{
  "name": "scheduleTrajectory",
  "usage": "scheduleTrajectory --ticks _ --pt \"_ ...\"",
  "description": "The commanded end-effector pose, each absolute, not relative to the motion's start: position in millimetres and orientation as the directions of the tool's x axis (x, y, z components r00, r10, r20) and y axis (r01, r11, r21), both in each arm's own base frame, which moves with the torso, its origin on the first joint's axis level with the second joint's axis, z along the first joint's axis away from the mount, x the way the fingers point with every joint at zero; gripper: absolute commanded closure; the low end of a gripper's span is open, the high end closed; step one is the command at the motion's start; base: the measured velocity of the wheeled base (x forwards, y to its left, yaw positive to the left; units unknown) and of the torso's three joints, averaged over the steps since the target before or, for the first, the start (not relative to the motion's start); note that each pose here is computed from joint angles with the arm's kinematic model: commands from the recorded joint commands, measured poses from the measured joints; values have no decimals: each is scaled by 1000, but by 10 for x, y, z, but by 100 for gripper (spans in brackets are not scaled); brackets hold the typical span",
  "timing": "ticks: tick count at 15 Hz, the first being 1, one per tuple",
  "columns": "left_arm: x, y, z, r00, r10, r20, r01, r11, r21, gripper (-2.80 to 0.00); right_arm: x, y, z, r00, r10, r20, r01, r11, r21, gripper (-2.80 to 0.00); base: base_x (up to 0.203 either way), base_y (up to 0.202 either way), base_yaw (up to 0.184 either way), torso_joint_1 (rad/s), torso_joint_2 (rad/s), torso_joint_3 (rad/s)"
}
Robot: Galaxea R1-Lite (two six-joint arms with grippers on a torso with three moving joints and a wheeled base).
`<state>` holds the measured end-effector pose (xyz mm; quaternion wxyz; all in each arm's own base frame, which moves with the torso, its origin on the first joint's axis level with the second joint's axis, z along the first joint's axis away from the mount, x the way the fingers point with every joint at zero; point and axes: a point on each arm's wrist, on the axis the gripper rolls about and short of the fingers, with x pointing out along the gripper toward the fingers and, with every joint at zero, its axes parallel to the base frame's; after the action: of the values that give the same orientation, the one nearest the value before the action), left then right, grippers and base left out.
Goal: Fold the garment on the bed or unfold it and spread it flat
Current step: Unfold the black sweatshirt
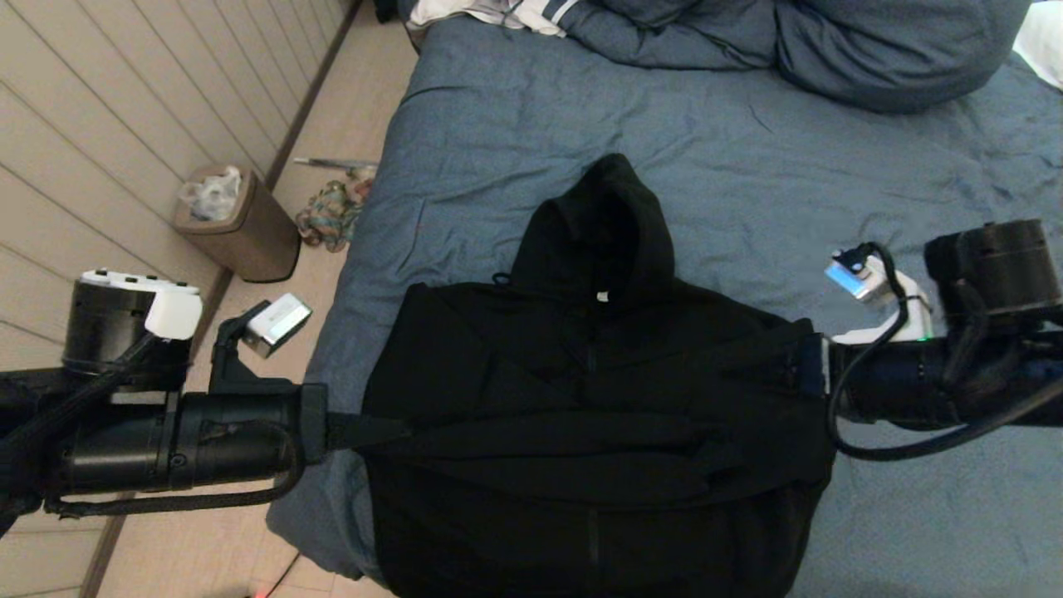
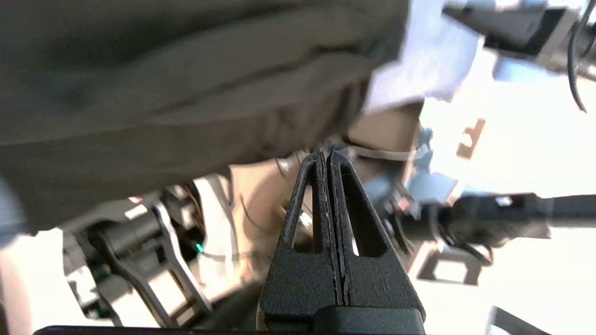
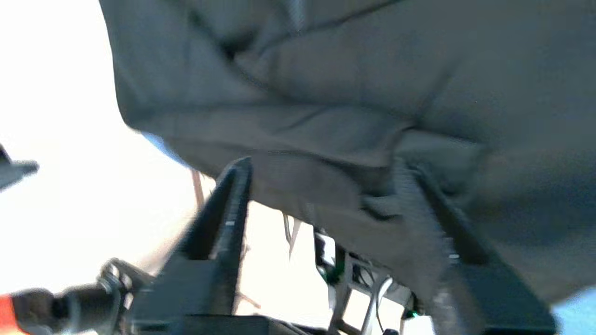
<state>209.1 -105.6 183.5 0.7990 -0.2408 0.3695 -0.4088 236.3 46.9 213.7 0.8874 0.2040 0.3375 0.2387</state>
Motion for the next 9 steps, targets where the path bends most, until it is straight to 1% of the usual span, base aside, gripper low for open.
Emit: scheduleTrajectory --ticks 1,3,5,7,9 --pt "2127 -1213 1971 347 -850 -396 499 525 -690 0 2315 254 2228 712 521 -471 -246 813 528 -280 0 0 0 0 0 0" --pt "2118 -1514 2084 285 -860 -424 530 510 -678 0 2393 83 2137 722 473 -506 -172 830 530 -280 0 0 0 0 0 0" --pt "2071 -1939 2096 238 -846 -478 562 521 -642 0 2400 -69 2093 729 428 -534 -132 853 505 -280 0 0 0 0 0 0" --pt "2059 -2364 1982 221 -802 -555 571 567 -593 0 2425 -177 2065 739 398 -543 -101 863 495 -280 0 0 0 0 0 0" --pt "2036 -2688 1852 226 -760 -610 581 608 -541 0 2416 -201 2069 744 390 -542 -103 869 484 -280 0 0 0 0 0 0"
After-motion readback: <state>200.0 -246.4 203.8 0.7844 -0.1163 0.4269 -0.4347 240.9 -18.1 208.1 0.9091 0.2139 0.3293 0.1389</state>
